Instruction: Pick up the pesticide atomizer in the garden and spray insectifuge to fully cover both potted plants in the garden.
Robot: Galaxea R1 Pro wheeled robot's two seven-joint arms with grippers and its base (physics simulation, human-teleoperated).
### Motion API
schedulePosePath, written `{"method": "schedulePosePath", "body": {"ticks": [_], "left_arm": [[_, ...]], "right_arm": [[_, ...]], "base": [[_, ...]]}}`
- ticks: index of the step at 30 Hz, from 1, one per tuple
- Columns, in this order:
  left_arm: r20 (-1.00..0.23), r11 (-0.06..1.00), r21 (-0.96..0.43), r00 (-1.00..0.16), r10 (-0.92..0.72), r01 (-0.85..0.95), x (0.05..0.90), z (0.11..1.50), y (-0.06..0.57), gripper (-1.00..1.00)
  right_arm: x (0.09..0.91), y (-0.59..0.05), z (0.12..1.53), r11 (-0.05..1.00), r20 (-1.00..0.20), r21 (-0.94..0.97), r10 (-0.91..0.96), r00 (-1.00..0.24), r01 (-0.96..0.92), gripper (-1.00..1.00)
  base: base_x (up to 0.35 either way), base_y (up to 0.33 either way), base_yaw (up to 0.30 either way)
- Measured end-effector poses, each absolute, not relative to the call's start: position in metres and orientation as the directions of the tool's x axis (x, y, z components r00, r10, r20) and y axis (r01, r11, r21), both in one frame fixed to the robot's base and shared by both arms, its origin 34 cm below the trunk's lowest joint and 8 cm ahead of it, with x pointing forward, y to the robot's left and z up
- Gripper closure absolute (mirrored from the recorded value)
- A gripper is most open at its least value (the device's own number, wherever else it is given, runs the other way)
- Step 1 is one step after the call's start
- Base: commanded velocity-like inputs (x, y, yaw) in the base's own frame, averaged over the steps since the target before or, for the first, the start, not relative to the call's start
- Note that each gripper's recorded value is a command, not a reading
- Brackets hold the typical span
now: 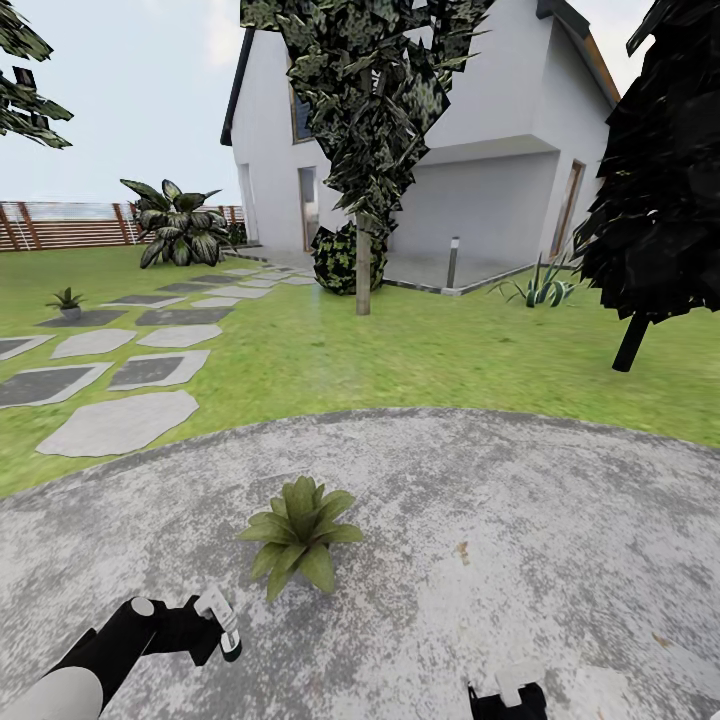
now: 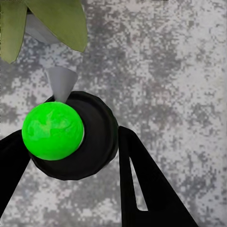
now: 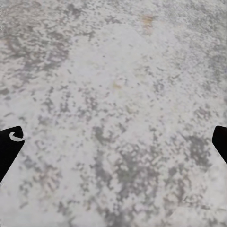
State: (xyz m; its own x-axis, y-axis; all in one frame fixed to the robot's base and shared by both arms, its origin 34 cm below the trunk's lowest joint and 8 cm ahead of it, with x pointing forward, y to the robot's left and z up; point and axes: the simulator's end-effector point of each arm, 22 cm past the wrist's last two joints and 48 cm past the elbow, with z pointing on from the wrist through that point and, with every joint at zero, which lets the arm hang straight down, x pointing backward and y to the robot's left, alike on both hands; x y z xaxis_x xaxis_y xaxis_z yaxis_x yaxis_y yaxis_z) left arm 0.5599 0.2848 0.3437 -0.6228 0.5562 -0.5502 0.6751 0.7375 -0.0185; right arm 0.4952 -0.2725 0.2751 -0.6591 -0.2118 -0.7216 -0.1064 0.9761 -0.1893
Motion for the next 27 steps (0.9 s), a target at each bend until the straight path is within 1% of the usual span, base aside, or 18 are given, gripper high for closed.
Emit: {"method": "schedulePosePath", "body": {"ticks": [9, 11, 12, 17, 22, 27], "left_arm": [[-0.536, 0.739, -0.027, -0.634, 0.558, 0.673, 0.558, 0.342, 0.283, 1.0], [-0.5, 0.756, -0.038, -0.667, 0.552, 0.654, 0.555, 0.339, 0.287, 1.0], [-0.451, 0.781, -0.058, -0.714, 0.535, 0.621, 0.549, 0.335, 0.294, 1.0], [-0.414, 0.809, -0.075, -0.756, 0.507, 0.583, 0.548, 0.335, 0.298, 1.0], [-0.317, 0.854, -0.129, -0.837, 0.446, 0.503, 0.538, 0.332, 0.287, 1.0], [-0.244, 0.884, -0.161, -0.886, 0.395, 0.438, 0.535, 0.336, 0.279, 1.0]], "right_arm": [[0.495, -0.273, 0.275, 0.978, -0.723, -0.188, -0.203, -0.66, -0.095, -1.0], [0.496, -0.274, 0.276, 0.978, -0.724, -0.187, -0.197, -0.661, -0.087, -1.0], [0.495, -0.278, 0.276, 0.983, -0.727, -0.177, -0.169, -0.666, -0.055, -1.0], [0.492, -0.296, 0.276, 0.985, -0.731, -0.16, -0.07, -0.679, 0.071, -1.0], [0.491, -0.299, 0.275, 0.983, -0.729, -0.159, -0.058, -0.682, 0.087, -1.0], [0.491, -0.298, 0.275, 0.984, -0.729, -0.156, -0.059, -0.682, 0.082, -1.0]], "base": [[0.0, 0.0, 0.0], [0.0, 0.0, 0.0], [0.0, 0.0, 0.0], [0.0, 0.0, 0.0], [0.0, 0.0, 0.0], [0.0, 0.0, 0.0]]}}
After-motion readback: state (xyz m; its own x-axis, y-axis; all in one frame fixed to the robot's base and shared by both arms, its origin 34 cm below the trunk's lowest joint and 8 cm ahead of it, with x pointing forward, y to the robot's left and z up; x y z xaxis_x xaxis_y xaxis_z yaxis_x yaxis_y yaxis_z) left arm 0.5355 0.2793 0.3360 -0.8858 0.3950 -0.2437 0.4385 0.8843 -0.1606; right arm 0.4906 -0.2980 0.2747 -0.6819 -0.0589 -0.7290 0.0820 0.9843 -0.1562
